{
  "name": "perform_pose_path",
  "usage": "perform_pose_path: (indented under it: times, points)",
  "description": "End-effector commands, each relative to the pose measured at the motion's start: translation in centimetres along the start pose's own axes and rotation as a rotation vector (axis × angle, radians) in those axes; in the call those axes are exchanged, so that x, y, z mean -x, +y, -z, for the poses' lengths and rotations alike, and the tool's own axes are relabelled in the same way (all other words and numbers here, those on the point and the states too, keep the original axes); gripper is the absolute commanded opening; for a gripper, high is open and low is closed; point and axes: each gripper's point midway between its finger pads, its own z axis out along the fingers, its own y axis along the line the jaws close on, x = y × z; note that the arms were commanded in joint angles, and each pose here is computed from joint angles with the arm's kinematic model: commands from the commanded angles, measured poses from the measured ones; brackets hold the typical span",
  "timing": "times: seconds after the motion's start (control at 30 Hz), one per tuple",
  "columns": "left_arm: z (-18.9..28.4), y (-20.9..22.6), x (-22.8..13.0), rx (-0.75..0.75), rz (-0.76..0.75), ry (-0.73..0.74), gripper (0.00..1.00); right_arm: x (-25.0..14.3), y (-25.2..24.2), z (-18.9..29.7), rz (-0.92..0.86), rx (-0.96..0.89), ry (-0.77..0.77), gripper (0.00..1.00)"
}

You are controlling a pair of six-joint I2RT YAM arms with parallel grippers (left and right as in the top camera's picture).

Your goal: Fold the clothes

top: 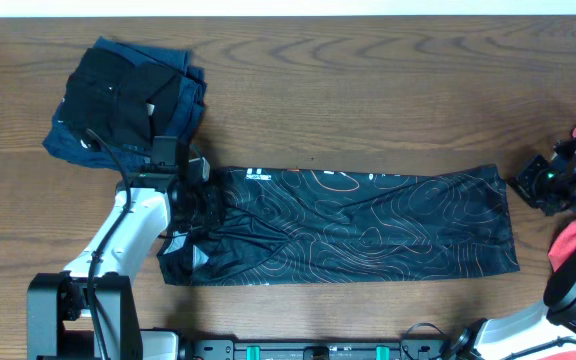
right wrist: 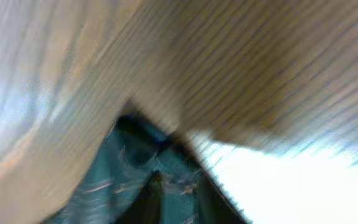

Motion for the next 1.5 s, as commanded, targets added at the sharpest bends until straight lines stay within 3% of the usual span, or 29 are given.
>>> perform_pose_path:
  times: [0.0,0.2,0.4,0.6,1.0,1.23,1.27,1.33,1.37,1.47]
  points:
    - [0.6,-0.4,1.7,-0.008,-0.018,-0.063,0.51,-1.3,2.1,0.4,0.044,0.112,0.060,0.28]
    - [0.5,-0.9,4.1,-0.030,-0.046,-0.161,0.56,-2.2,0.4,-1.0,0.069,0.002,0.053,0.30]
    - [-1.5,-0.5,4.5,-0.027,-0.042,-0.147,0.56,-2.2,0.3,-2.5,0.106,0.015,-0.005,0.27]
    - [-3.7,0.3,3.9,-0.013,-0.027,-0.090,0.56,-2.9,-1.1,-3.3,0.053,-0.029,-0.025,0.01]
    - [-5.0,0.8,3.3,-0.003,-0.015,-0.046,0.56,2.8,-1.9,0.9,-0.021,-0.069,-0.125,0.01]
    - [-5.0,0.7,3.5,-0.006,-0.018,-0.056,0.56,1.1,-0.1,1.0,0.029,0.031,-0.040,0.01]
    - [-5.0,0.7,3.5,-0.006,-0.018,-0.056,0.56,0.3,0.0,0.9,0.027,0.038,-0.011,0.02]
    - [-5.0,0.7,3.5,-0.006,-0.017,-0.056,0.56,-1.2,-0.2,0.7,0.027,0.021,0.045,0.23]
    - [-5.0,0.7,3.5,-0.006,-0.017,-0.056,0.56,-2.2,-0.5,0.5,0.023,0.001,0.077,0.28]
    - [-5.0,0.7,3.5,-0.006,-0.017,-0.056,0.56,-3.5,-1.3,-0.1,0.024,-0.069,0.106,0.33]
